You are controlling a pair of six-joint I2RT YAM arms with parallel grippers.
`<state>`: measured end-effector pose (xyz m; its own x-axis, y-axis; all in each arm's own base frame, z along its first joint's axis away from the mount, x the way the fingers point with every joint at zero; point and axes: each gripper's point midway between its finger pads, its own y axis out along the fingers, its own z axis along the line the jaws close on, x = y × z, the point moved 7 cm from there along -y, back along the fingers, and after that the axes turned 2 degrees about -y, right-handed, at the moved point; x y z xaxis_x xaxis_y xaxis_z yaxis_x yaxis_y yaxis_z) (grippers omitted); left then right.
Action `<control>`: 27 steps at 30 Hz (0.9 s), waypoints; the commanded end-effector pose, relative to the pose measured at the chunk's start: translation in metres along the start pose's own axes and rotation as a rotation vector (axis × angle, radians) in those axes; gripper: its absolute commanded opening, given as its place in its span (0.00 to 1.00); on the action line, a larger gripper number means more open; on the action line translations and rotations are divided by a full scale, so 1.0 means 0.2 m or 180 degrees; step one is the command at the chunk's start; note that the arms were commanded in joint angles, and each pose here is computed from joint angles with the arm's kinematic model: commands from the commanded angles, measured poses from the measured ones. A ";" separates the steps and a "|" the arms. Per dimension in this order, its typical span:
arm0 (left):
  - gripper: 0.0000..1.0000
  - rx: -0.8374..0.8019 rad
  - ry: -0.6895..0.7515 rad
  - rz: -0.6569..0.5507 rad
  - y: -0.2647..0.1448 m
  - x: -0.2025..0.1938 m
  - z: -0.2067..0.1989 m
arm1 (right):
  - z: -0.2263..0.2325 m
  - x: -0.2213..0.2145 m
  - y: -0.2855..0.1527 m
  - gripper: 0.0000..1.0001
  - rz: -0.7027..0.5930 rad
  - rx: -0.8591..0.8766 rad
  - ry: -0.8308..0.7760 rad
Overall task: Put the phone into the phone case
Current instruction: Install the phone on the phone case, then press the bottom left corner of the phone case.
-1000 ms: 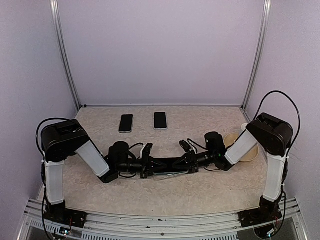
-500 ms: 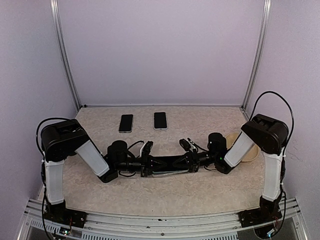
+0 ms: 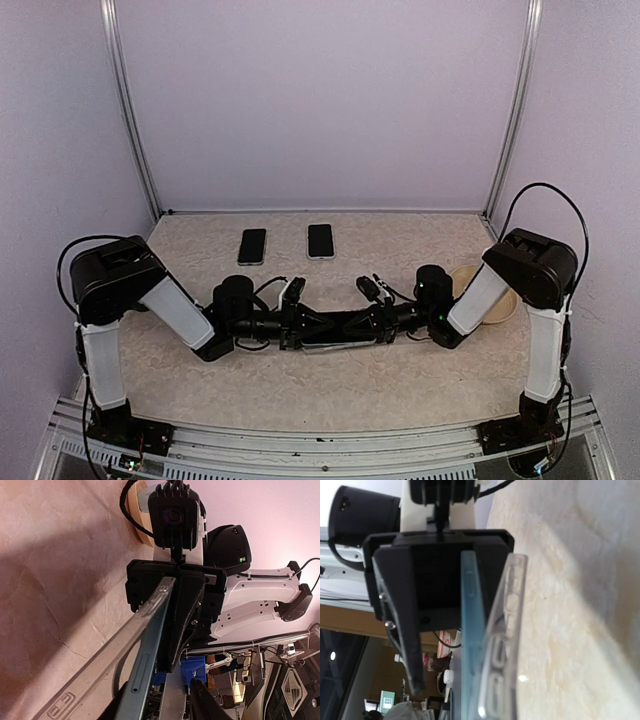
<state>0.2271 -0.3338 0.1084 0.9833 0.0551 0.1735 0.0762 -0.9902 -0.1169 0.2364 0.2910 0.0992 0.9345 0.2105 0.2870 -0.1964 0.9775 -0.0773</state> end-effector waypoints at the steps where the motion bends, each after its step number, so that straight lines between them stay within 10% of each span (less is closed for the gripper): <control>1: 0.39 0.0196 0.0156 -0.0229 -0.06 0.08 -0.04 | 0.07 -0.02 -0.01 0.00 0.0129 0.0072 -0.0239; 27: 0.71 0.0783 0.0909 -0.0543 -0.28 0.14 -0.22 | 0.30 0.06 -0.07 0.00 0.0235 -0.0136 -0.1252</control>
<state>0.2469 -0.2872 0.1655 0.8834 0.1588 0.4409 0.3008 -0.9136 -0.2735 0.2317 0.2811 0.1302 0.8395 0.2693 0.4719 -0.2174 0.9625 -0.1625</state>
